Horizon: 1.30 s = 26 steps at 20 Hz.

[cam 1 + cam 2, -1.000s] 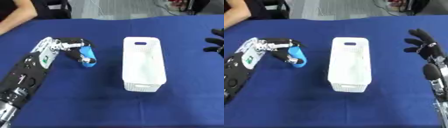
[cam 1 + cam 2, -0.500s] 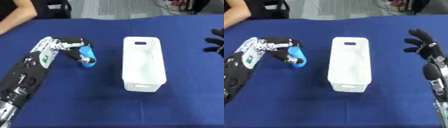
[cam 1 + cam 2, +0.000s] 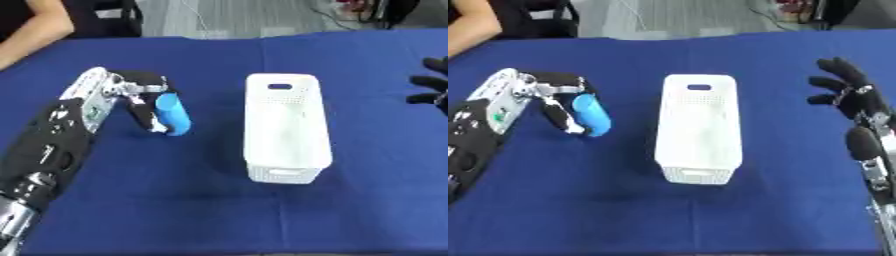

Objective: Pick up objects on the table and place them in the box.

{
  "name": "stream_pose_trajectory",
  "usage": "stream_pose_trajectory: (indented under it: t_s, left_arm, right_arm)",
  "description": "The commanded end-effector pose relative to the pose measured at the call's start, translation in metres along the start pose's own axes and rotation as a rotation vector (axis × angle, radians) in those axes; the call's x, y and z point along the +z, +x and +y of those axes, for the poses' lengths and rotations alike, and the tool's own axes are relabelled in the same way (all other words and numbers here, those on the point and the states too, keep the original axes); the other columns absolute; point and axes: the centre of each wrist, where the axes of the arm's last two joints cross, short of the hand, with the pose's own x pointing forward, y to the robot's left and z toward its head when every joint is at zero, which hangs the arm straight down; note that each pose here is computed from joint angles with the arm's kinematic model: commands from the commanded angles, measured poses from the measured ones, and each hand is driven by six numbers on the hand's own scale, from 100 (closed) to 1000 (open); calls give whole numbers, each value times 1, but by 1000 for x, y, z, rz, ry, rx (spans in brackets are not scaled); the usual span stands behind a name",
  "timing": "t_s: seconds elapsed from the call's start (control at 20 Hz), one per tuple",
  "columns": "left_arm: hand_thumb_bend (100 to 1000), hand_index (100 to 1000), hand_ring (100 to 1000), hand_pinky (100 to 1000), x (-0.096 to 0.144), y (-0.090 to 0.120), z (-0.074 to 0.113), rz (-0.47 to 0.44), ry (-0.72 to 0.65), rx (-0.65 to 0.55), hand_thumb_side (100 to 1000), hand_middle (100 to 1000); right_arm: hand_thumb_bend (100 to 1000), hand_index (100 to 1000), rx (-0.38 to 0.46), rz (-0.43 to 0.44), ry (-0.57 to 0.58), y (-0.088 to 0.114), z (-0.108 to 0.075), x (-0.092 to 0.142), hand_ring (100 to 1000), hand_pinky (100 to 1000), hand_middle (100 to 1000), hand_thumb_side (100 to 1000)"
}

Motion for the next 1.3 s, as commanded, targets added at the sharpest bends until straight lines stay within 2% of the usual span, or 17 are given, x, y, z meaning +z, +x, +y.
stream_pose_trajectory:
  t_s: [0.05, 0.1, 0.15, 0.35, 0.75, 0.8, 0.85, 1.3]
  left_arm:
    - [100, 552, 296, 100, 7, -6, 5, 28, 5, -45, 284, 476]
    - [100, 448, 224, 100, 7, -6, 4, 28, 12, -45, 285, 419]
    - [100, 406, 189, 100, 7, -6, 3, 25, 20, -42, 285, 388]
    - [100, 306, 111, 100, 6, -6, 1, 15, 41, -22, 292, 320]
    - [100, 243, 100, 100, 7, -4, 2, -12, 98, 18, 294, 277]
    - [100, 237, 100, 100, 8, -3, 3, -16, 106, 25, 331, 272]
    - [100, 228, 100, 100, 8, -2, 4, -23, 117, 31, 294, 264]
    - [100, 190, 100, 100, 6, 12, 9, -97, 184, 78, 292, 234]
  right_arm:
    - [573, 1000, 8, -14, 5, 3, -3, -2, 852, 722, 920, 1000]
    - [573, 1000, 8, -14, 5, 3, -3, -2, 852, 722, 920, 1000]
    - [573, 1000, 8, -14, 5, 3, -3, -2, 852, 722, 920, 1000]
    - [573, 1000, 7, -14, 5, 3, -3, -2, 852, 722, 920, 1000]
    - [573, 1000, 6, -15, 6, 2, -3, -2, 852, 722, 920, 1000]
    - [573, 1000, 6, -15, 6, 2, -2, -2, 852, 722, 920, 1000]
    - [573, 1000, 6, -15, 7, 2, -2, -2, 853, 722, 920, 1000]
    - [572, 1000, 4, -16, 8, 2, -2, -2, 853, 722, 920, 1000]
